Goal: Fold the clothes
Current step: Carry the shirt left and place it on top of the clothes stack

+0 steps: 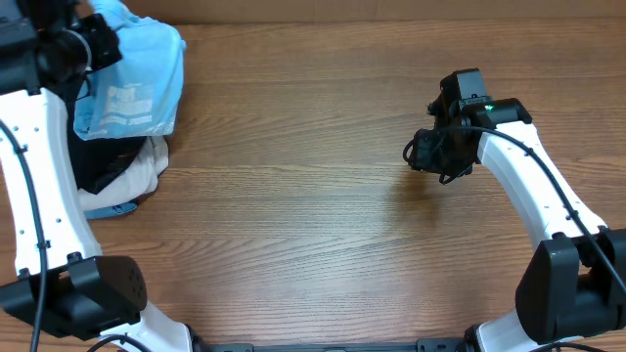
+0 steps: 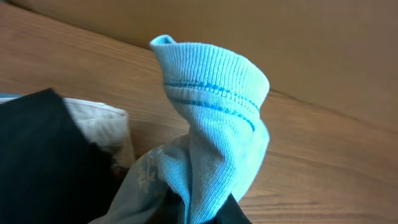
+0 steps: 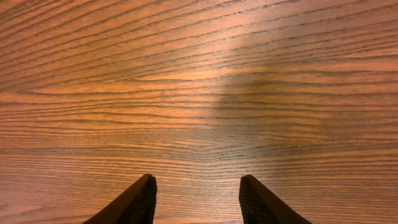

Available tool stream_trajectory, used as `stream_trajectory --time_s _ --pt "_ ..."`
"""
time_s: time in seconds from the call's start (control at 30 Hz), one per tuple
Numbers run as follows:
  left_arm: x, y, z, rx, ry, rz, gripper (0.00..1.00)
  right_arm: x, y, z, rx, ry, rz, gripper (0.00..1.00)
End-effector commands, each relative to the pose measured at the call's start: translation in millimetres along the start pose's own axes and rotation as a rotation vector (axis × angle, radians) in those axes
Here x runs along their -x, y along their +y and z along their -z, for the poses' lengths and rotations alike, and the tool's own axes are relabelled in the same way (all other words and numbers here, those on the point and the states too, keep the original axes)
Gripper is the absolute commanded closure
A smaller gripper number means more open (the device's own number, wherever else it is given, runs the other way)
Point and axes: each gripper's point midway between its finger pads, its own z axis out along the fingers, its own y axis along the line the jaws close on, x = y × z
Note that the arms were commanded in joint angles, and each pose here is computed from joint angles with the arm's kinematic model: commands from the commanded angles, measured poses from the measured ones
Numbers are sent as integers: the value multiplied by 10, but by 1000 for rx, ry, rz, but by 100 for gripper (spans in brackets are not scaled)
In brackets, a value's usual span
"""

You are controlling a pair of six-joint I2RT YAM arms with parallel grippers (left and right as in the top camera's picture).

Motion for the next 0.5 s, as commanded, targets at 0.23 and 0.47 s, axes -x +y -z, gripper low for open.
stream_trajectory --time_s 0.23,0.47 --pt "336 617 470 176 -153 100 91 40 -1 78 -7 -24 10 53" --pt "290 1161 421 321 -137 151 89 34 -3 77 -8 -22 10 53"
